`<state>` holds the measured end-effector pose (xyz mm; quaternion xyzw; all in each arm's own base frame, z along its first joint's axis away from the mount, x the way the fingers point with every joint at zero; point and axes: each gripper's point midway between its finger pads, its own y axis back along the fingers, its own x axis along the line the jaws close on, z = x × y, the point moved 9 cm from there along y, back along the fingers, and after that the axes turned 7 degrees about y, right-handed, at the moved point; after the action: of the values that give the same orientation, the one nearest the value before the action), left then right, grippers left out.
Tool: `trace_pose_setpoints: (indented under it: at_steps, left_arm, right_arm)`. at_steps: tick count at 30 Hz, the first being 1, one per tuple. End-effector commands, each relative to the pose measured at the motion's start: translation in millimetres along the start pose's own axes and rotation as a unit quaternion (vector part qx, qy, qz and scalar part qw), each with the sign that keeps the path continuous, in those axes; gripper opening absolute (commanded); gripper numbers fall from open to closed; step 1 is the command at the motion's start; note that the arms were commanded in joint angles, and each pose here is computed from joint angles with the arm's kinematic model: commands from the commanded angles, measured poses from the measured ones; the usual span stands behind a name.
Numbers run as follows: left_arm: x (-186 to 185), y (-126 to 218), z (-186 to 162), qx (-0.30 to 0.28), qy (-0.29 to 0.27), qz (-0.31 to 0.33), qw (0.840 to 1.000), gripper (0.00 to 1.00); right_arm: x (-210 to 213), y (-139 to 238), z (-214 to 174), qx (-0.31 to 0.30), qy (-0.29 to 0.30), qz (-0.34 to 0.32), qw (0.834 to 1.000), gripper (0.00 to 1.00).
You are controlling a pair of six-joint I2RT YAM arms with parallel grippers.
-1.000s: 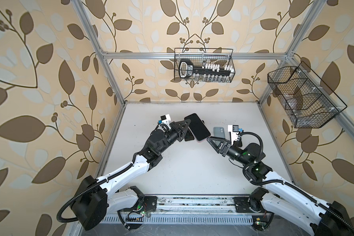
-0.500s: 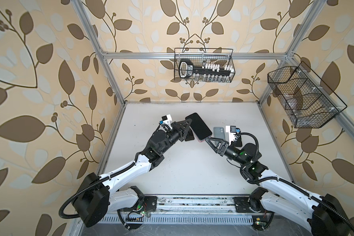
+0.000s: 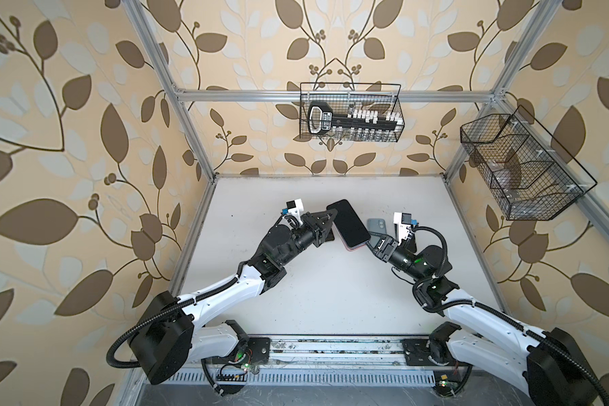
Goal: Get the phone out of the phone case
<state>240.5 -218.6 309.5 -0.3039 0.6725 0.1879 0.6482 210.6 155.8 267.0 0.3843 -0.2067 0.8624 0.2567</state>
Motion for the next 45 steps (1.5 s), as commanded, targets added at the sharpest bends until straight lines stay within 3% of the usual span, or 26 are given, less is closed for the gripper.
trace_pose_setpoints:
  at_steps: [1, 9, 19, 30, 45]
  left_arm:
    - [-29.7, -2.6, -7.4, 0.020, -0.028, -0.066, 0.997, 0.00]
    - [-27.2, -10.7, 0.4, -0.007, -0.067, -0.042, 0.997, 0.00]
    - [-15.1, -19.4, 4.9, -0.005, -0.061, -0.026, 0.998, 0.02]
    - [-6.5, -24.4, 6.2, -0.002, -0.049, -0.017, 0.999, 0.28]
    - [-10.7, -14.5, 3.7, -0.004, -0.029, 0.010, 1.000, 0.97]
  right_arm:
    - [14.6, -3.5, 4.2, -0.007, -0.014, 0.048, 0.999, 0.40]
    - [18.3, -0.1, 2.9, -0.017, -0.051, 0.061, 0.997, 0.31]
    - [21.2, 7.9, 6.6, -0.049, -0.122, 0.077, 0.988, 0.03]
    - [18.4, 21.7, 10.2, -0.094, -0.170, 0.058, 0.979, 0.00]
    - [2.2, 20.3, 15.8, -0.129, -0.168, 0.009, 0.977, 0.00]
